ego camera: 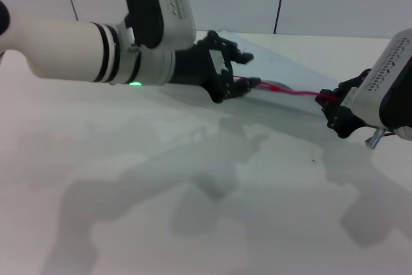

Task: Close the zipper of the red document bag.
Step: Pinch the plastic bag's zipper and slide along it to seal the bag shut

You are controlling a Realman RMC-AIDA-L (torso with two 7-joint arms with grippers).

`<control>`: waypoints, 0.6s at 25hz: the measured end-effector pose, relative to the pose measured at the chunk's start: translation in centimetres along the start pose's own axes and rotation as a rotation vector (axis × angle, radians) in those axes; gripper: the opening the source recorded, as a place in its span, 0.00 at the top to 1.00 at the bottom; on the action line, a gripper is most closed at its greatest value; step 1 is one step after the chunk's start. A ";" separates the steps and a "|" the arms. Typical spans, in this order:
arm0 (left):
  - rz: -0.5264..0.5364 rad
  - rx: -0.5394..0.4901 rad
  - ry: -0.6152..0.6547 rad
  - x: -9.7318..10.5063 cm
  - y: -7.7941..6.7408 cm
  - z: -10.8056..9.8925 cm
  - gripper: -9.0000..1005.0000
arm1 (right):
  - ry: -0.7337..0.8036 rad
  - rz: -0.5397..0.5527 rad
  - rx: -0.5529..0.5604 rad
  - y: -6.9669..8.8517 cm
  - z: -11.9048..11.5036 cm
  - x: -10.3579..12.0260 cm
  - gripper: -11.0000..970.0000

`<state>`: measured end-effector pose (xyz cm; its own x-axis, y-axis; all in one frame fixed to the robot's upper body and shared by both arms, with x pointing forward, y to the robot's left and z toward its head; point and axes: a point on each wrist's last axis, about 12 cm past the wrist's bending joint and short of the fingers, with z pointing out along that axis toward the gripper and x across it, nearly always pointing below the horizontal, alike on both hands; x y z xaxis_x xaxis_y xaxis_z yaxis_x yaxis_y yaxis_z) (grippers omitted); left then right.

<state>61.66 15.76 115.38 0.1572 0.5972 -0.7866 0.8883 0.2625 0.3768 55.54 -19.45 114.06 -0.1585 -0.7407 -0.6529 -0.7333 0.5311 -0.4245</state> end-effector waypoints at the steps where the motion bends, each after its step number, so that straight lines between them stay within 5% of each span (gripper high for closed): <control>1: 0.011 0.015 0.002 -0.1 -0.2 0.1 0.57 | -0.003 -0.001 -0.001 0.1 0.0 -0.1 0.94; 15: 0.131 0.036 0.017 -0.3 -1.0 0.7 0.57 | -0.026 -0.021 -0.015 0.5 -0.6 -1.1 0.94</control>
<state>61.05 14.83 114.93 0.2658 0.6371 -0.7235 0.8756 0.1546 0.4577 54.91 -18.61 114.98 -0.1264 -0.7406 -0.6600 -0.7460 0.5095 -0.4288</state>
